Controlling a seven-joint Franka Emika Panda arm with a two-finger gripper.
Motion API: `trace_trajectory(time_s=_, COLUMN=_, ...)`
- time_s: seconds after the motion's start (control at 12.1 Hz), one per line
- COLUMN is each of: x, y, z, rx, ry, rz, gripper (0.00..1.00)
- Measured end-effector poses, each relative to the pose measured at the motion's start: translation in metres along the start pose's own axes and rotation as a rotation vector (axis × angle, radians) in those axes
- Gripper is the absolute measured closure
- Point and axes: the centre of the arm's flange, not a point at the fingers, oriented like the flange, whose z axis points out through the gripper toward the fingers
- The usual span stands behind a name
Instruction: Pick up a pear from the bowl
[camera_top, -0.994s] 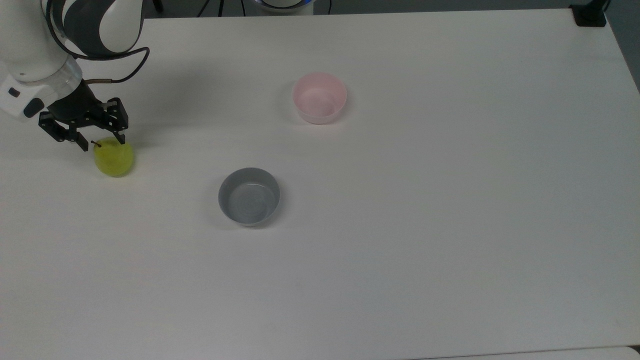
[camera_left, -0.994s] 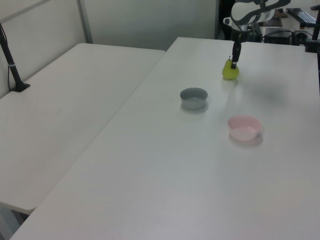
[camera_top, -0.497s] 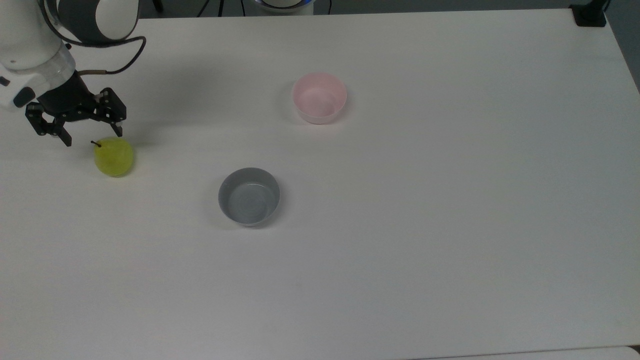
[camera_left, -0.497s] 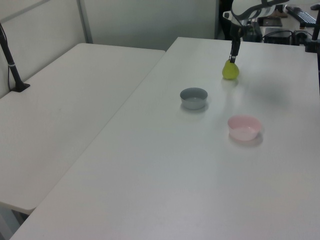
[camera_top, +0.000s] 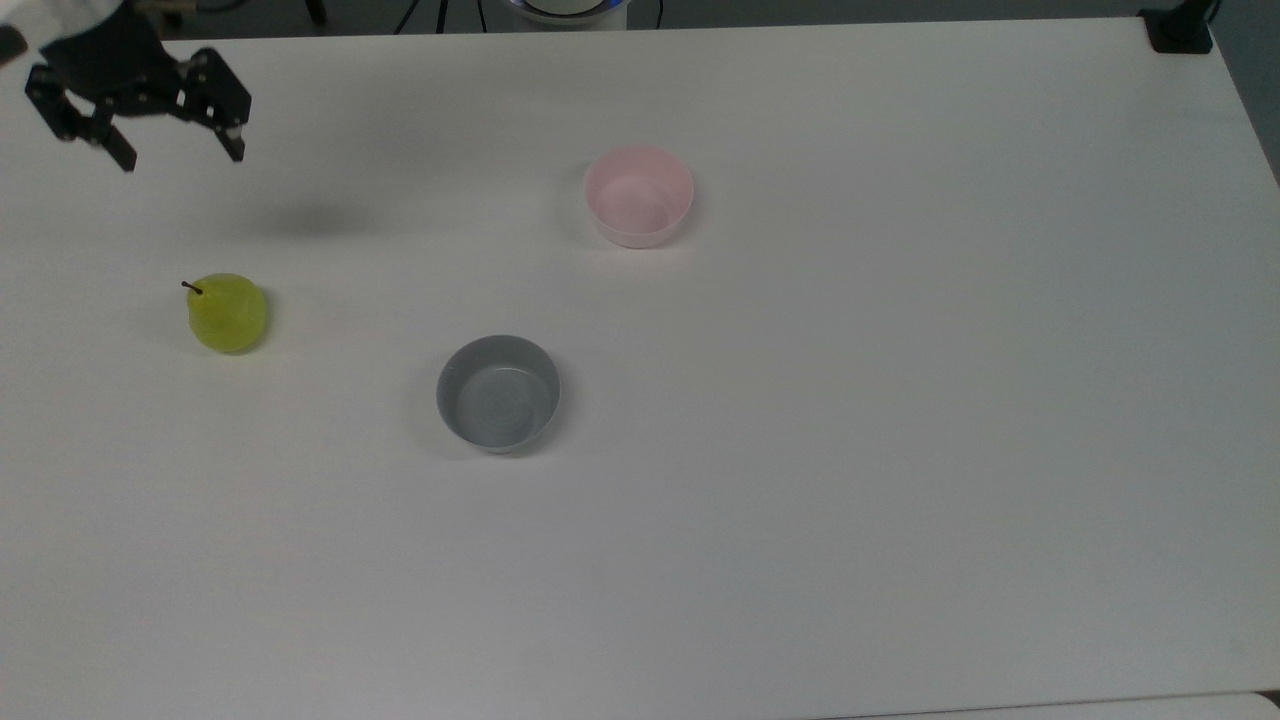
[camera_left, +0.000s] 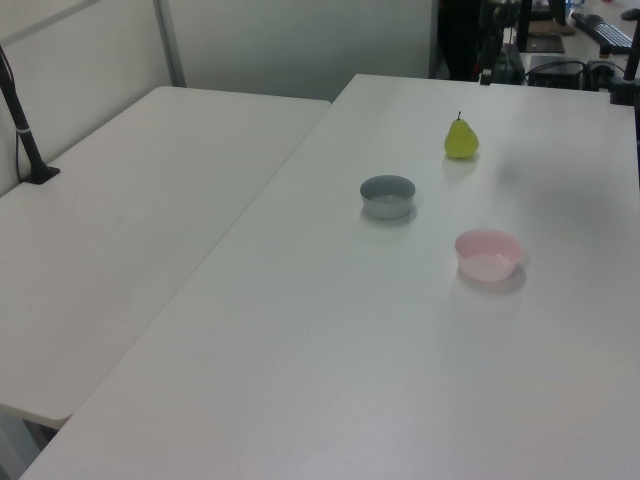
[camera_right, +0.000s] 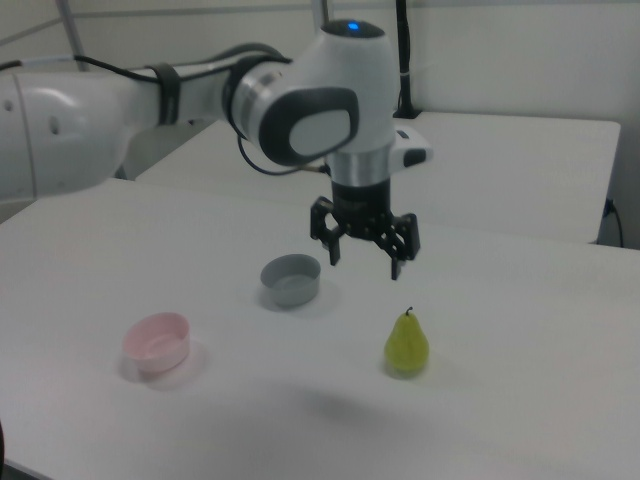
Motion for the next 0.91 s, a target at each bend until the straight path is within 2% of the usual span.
trace_trajectory(time_s=0.33, x=-0.024, y=-0.048, z=-0.062, rx=0.07, ry=-0.033, rz=0.095, gripper=0.0)
trace_trajectory(time_s=0.58, x=-0.03, y=-0.101, z=-0.102, rx=0.06, ry=-0.045, rz=0.183, gripper=0.0)
trace_trajectory(time_s=0.91, x=-0.025, y=-0.178, z=-0.127, rx=0.068, ry=-0.041, rz=0.154, gripper=0.0)
